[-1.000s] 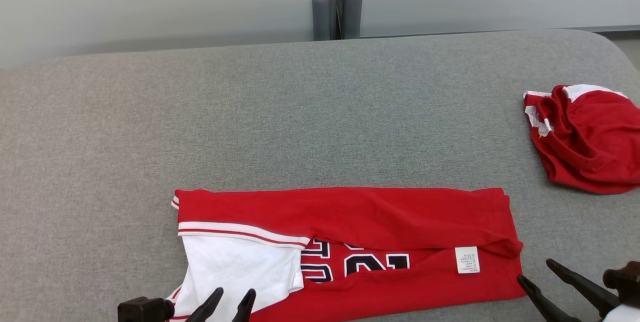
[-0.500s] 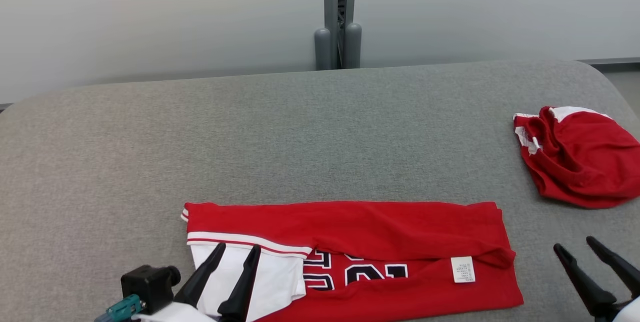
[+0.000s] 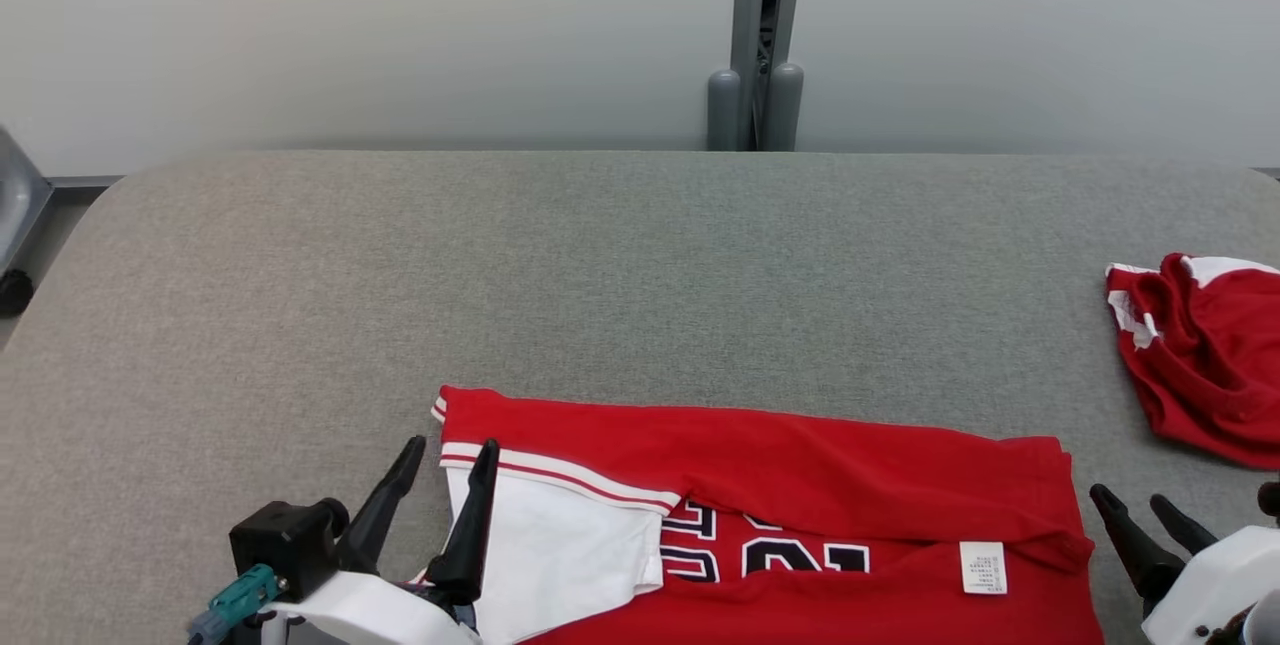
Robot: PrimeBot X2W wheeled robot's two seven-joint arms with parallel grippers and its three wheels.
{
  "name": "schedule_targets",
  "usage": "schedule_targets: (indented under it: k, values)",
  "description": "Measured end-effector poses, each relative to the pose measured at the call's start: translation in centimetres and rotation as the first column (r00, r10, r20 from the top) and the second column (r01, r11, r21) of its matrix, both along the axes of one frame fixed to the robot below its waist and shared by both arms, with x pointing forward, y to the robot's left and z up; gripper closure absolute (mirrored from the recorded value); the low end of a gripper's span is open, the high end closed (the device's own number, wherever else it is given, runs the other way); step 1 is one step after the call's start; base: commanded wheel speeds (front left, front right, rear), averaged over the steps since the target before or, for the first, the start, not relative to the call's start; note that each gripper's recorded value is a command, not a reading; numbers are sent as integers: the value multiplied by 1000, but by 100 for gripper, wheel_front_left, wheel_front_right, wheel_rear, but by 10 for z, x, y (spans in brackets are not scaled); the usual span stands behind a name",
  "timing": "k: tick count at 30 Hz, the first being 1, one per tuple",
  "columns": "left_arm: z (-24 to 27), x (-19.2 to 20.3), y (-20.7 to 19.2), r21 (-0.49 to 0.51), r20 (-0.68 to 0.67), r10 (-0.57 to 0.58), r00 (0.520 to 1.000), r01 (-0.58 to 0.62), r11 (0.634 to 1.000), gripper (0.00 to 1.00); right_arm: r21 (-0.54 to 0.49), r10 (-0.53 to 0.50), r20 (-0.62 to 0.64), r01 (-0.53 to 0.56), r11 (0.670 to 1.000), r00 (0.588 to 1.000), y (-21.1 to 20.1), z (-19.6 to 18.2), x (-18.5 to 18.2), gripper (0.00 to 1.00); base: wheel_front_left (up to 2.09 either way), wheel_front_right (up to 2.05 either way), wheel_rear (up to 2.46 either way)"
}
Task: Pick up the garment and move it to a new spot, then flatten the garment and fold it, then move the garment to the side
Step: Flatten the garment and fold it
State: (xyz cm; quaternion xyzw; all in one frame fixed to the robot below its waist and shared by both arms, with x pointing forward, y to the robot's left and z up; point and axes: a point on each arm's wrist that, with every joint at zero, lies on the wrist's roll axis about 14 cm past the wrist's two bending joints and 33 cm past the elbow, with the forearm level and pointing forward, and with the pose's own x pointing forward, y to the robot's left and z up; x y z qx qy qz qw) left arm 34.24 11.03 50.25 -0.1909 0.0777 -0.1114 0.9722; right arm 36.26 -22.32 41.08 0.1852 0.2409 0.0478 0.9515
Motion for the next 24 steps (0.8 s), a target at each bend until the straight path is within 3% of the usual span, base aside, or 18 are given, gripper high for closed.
schedule_targets:
  k: [11, 19, 20, 21, 22, 24]
  values:
    - [2, 0, 38, 43, 29, 125, 992, -126, 991, 0, 0, 56, -187, -57, 998, 981, 27, -40, 6, 0, 0, 0, 0]
    - [0, -1, 49, 51, 30, 165, 986, -166, 985, 0, -10, 125, -245, -131, 991, 962, 46, -51, 1, 0, 0, 0, 0]
    - [-1, -1, 50, 52, 31, 168, 985, -170, 984, 0, -10, 130, -249, -136, 991, 960, 48, -52, 0, 6, 0, 0, 0]
    - [-1, -1, 51, 54, 32, 173, 984, -174, 983, 0, -14, 133, -250, -141, 990, 959, 48, -53, 0, 33, 0, 0, 0]
    - [0, -1, 51, 54, 32, 174, 984, -175, 983, 0, -17, 136, -253, -145, 989, 958, 49, -53, 0, 55, 0, 0, 0]
    - [0, -1, 52, 55, 35, 176, 984, -177, 983, 0, -17, 143, -257, -152, 988, 956, 52, -55, -1, 73, 0, 0, 0]
